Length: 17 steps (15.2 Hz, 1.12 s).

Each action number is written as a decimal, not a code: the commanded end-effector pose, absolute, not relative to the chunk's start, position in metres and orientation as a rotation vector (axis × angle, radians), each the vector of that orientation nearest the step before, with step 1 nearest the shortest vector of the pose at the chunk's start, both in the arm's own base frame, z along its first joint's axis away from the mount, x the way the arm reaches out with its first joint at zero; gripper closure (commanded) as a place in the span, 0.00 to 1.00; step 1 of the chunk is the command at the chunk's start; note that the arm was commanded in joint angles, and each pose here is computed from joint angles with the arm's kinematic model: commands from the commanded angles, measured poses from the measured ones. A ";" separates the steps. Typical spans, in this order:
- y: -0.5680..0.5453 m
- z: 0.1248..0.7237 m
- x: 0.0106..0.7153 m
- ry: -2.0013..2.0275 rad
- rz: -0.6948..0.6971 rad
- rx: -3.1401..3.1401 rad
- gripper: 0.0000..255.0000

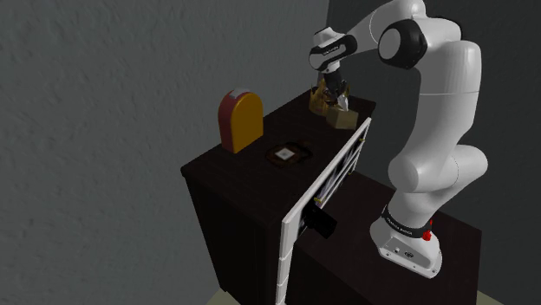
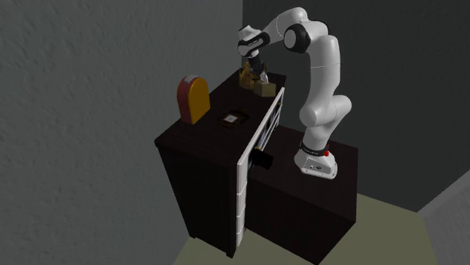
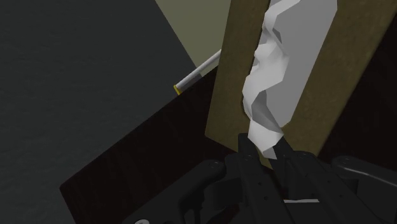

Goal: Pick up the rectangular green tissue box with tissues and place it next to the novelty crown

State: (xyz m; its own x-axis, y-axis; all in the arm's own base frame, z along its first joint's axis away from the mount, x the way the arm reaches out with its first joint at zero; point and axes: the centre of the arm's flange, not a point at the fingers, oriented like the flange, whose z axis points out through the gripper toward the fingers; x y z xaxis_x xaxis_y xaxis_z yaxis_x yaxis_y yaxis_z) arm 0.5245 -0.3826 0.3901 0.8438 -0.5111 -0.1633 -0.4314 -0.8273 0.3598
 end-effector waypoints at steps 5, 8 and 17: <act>-0.383 0.373 0.524 -0.712 -0.364 2.712 1.00; -0.383 0.373 0.524 -0.712 -0.364 2.712 1.00; -0.380 0.385 0.528 -0.712 -0.364 2.712 0.00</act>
State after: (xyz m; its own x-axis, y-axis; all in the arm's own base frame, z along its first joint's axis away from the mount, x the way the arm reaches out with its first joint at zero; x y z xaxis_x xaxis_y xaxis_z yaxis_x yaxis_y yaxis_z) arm 0.5257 -0.3811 0.3773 0.8440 -0.5111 -0.1628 -0.4315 -0.8272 0.3599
